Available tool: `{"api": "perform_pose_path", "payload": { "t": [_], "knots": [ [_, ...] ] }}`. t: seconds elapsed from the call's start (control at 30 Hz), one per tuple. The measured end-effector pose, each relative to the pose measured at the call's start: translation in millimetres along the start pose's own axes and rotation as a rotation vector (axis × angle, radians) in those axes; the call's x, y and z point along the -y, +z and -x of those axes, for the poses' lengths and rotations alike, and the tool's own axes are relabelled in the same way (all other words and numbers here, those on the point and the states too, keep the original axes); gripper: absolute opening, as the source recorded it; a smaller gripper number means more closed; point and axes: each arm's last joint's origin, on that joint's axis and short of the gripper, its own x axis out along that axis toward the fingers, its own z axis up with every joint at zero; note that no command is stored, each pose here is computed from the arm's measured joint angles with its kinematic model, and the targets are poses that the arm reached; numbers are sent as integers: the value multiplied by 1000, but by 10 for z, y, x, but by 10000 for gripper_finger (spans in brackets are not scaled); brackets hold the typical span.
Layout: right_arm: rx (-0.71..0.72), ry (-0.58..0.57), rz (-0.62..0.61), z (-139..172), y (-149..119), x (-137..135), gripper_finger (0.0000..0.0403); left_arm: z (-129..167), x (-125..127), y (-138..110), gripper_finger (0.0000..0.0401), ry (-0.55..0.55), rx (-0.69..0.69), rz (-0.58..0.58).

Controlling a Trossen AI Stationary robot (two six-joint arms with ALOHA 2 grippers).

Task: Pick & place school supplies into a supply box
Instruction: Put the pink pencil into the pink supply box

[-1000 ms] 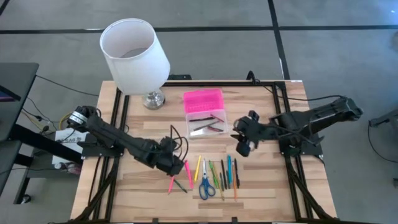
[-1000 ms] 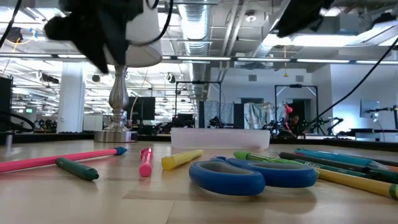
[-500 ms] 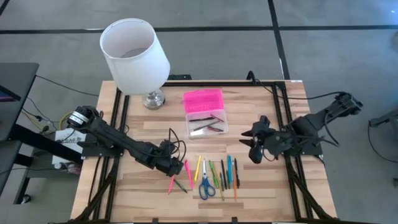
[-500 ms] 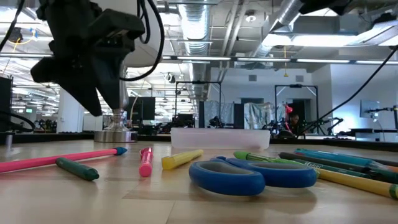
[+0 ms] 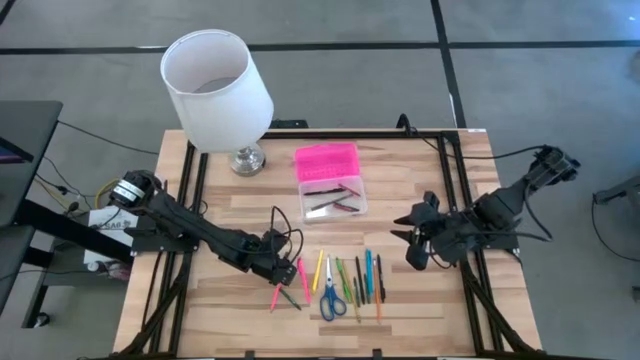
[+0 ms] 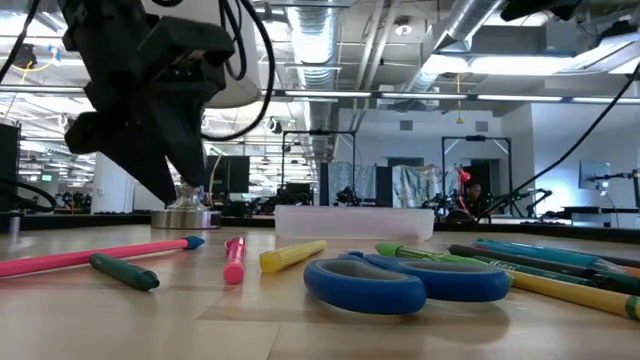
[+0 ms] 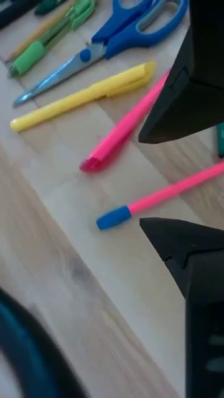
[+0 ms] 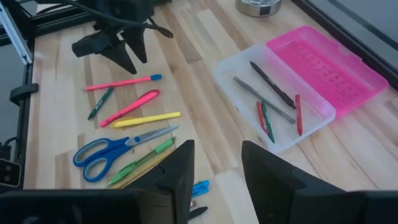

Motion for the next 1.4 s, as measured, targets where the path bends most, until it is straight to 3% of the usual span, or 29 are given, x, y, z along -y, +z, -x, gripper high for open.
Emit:
{"api": "perform_pose_path", "payload": {
  "t": [0.37,1.4],
  "knots": [
    [30,-2,-17,101,-99,-76,125,-354,20,-143,202,35,-139,-27],
    [54,29,-63,210,-196,-157,125,-383,40,-158,184,24,-87,-25]
  ]
}}
